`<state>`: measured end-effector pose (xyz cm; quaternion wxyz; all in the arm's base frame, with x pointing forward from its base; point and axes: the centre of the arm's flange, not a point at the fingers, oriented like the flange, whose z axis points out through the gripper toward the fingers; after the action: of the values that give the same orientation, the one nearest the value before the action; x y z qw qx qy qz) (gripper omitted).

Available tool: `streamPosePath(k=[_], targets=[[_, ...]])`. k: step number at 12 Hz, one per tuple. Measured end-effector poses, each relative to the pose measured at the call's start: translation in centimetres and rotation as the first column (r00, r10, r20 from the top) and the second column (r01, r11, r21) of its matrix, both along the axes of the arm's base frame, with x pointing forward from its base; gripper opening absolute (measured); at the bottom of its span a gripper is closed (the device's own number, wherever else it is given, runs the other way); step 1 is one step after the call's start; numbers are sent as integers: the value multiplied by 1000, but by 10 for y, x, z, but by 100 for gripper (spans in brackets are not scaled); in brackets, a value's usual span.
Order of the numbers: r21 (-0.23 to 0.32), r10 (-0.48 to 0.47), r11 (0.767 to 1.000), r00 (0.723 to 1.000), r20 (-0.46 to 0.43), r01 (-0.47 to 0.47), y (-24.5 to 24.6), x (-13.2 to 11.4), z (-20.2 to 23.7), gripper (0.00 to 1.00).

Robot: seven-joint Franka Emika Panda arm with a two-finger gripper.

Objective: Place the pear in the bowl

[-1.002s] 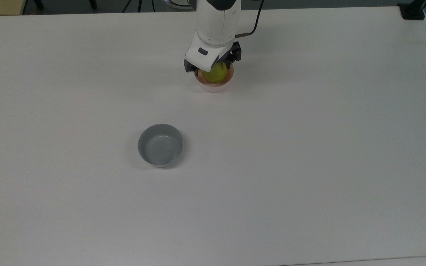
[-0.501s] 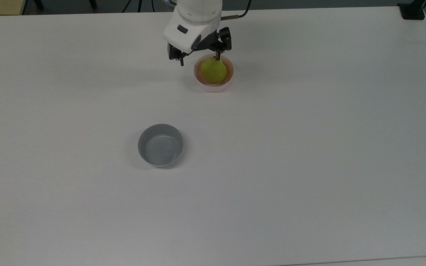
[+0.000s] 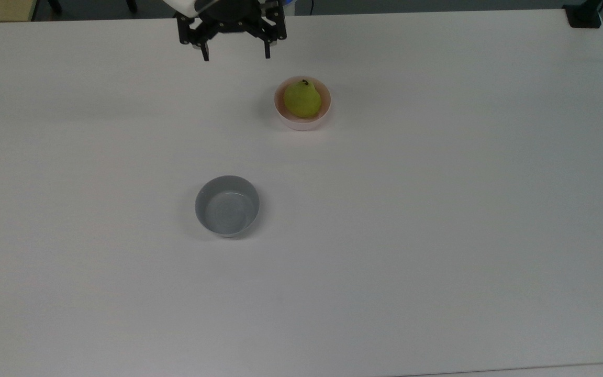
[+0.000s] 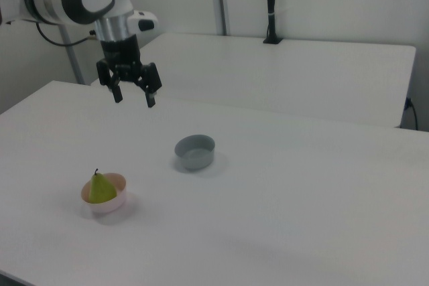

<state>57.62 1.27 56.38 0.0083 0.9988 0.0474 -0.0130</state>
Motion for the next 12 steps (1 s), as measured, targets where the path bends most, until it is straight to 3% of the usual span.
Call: streamPosePath(k=[7,10,12], targets=[[-18,-9,1000,997,78,10,-79,1,42,100],[65,-76,995,991,113,69,-105,-2,55,100],[77,-89,994,986,143,79,-111,-11,73,100]])
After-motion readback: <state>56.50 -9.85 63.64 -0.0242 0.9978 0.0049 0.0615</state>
